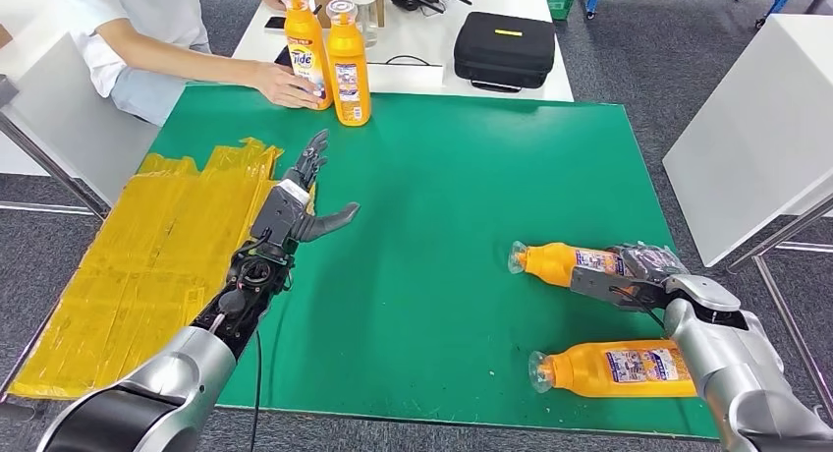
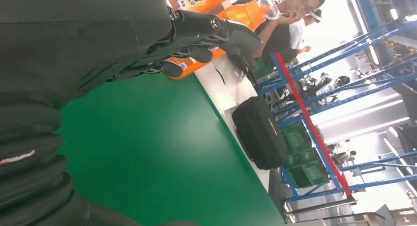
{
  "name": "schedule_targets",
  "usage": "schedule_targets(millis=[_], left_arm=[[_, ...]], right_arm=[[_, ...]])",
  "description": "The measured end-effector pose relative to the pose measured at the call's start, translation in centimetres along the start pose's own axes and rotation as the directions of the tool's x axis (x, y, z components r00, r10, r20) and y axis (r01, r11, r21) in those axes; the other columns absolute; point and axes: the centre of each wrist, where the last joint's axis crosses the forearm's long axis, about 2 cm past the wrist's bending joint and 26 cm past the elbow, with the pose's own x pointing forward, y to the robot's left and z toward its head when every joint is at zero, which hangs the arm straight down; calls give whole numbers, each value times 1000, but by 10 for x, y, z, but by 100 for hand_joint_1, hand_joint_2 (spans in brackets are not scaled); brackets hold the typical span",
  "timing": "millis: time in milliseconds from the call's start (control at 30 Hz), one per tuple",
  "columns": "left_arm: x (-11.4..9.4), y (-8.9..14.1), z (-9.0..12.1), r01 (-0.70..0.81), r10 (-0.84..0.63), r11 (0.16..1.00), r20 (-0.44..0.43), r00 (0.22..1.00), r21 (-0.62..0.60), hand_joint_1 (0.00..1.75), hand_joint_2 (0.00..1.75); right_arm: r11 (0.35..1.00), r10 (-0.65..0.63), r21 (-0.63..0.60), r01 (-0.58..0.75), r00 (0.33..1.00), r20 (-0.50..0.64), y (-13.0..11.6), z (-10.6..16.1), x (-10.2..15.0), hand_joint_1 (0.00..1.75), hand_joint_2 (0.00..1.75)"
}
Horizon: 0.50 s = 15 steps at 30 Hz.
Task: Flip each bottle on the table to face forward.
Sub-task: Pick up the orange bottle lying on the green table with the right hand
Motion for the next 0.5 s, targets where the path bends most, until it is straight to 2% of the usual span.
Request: schedule_targets(millis=[233, 500], left_arm=[[-2, -1, 1, -13, 13, 1000, -9, 1000, 8, 0, 175], [-4, -4, 7, -28, 29, 999, -19, 999, 21, 0, 175]], right_arm=[[1000, -5, 4, 5, 1000, 1, 0, 0, -2, 175, 175], [985, -16, -174, 21, 999, 31, 8, -5, 18, 175, 175]])
